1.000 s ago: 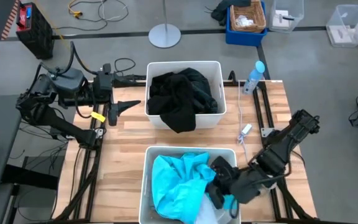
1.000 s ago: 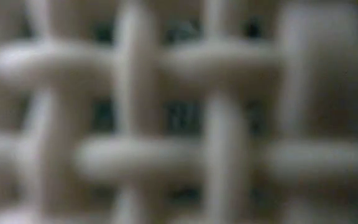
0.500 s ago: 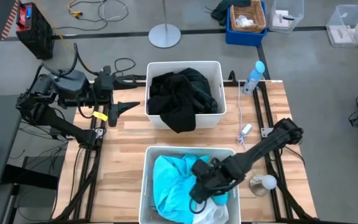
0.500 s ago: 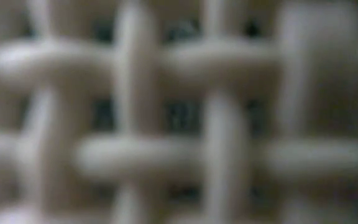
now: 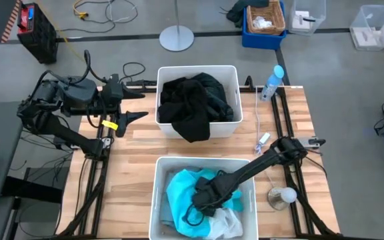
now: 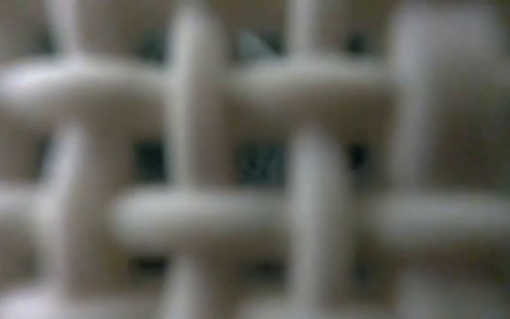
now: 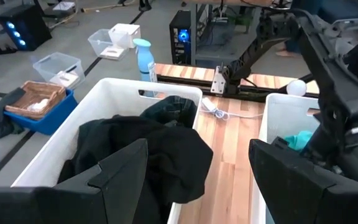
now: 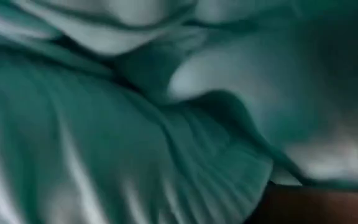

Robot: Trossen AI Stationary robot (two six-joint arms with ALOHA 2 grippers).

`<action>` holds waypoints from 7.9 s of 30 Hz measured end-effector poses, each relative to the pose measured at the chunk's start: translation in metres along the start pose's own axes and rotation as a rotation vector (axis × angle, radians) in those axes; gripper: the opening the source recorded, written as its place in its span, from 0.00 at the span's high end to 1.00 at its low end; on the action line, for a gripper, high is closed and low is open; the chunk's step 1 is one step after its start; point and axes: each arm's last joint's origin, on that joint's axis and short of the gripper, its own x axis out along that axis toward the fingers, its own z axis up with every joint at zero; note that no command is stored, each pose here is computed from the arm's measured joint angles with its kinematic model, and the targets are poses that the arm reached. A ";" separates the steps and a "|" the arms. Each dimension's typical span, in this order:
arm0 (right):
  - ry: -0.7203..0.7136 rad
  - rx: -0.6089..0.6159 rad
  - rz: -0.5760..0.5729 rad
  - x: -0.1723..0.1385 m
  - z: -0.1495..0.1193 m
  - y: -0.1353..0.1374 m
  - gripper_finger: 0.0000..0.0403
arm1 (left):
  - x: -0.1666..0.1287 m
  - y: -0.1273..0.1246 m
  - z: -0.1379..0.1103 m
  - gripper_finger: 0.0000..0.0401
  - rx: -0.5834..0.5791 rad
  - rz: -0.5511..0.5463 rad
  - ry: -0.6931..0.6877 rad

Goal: Sort clothes
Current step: Put the light blue shorts into the bottom white bin, then return to Home Position

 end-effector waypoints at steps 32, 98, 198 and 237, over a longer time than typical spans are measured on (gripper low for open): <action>-0.254 -0.211 0.367 -0.178 -0.024 -0.040 0.42 | -0.008 0.003 0.008 0.31 0.014 -0.007 -0.096; -1.362 -0.309 0.501 -0.082 -0.096 -0.298 1.00 | 0.059 0.006 -0.267 1.00 -0.079 -0.006 -0.324; -1.206 -0.098 0.817 0.018 -0.146 -0.302 0.91 | 0.066 0.008 -0.350 1.00 -0.159 -0.182 -0.415; -1.205 -0.098 0.817 0.018 -0.146 -0.302 0.91 | 0.067 0.008 -0.350 1.00 -0.159 -0.181 -0.415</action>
